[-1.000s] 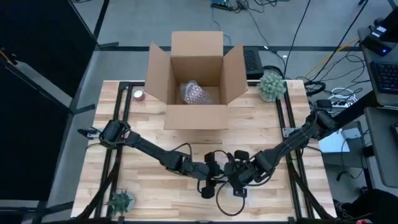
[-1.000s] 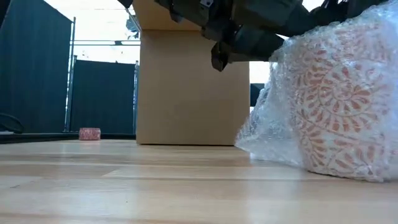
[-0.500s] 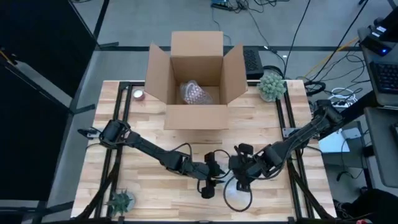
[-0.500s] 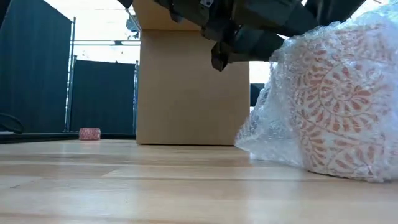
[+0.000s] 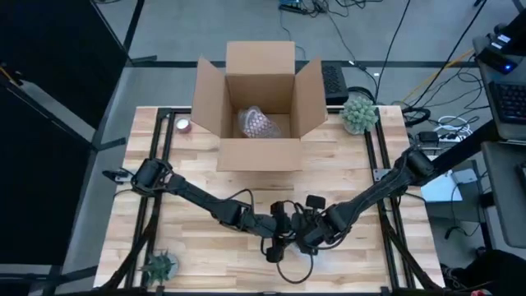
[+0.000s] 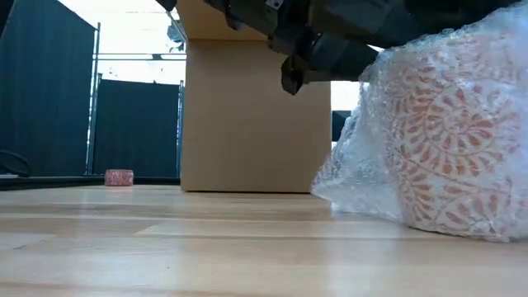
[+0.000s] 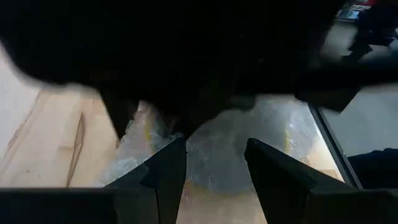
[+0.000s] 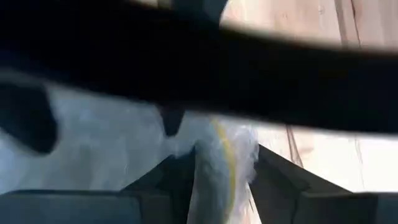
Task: Wrap mug
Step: Wrap the yellow mug with the bubble wrap
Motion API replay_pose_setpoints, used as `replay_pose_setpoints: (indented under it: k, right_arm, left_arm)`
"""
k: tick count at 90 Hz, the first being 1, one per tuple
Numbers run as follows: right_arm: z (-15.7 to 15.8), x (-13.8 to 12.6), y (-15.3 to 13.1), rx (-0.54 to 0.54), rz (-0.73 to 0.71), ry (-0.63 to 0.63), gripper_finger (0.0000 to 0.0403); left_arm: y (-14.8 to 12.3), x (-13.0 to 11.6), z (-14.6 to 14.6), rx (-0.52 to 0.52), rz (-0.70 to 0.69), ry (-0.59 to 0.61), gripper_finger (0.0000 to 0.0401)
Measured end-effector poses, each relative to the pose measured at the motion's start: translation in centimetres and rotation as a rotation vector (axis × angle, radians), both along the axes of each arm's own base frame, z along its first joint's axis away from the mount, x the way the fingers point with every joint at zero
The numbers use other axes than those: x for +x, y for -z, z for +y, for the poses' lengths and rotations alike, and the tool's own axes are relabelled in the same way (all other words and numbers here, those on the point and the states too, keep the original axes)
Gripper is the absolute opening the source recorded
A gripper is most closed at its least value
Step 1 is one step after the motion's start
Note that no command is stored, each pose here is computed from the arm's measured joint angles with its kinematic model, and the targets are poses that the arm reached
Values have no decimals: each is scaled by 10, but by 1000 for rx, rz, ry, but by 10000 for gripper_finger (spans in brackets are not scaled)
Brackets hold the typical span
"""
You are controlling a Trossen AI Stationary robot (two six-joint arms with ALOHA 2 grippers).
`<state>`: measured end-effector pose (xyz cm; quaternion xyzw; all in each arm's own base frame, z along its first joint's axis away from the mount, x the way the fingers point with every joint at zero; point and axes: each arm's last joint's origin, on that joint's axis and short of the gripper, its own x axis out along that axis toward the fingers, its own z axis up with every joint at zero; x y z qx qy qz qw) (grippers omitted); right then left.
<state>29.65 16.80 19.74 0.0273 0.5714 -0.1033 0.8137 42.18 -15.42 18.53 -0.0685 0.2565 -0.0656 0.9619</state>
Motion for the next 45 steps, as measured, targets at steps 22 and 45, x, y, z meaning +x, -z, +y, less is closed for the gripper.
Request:
replay_pose_setpoints:
  k: [22, 45]
  right_arm:
    - [-3, -6, -12, -1, 11, -10, 123]
    - [-7, -20, -60, 37, -51, -29, 123]
  left_arm:
    - [0, 0, 0, -1, 1, 0, 160]
    - [0, 0, 0, -1, 3, -2, 160]
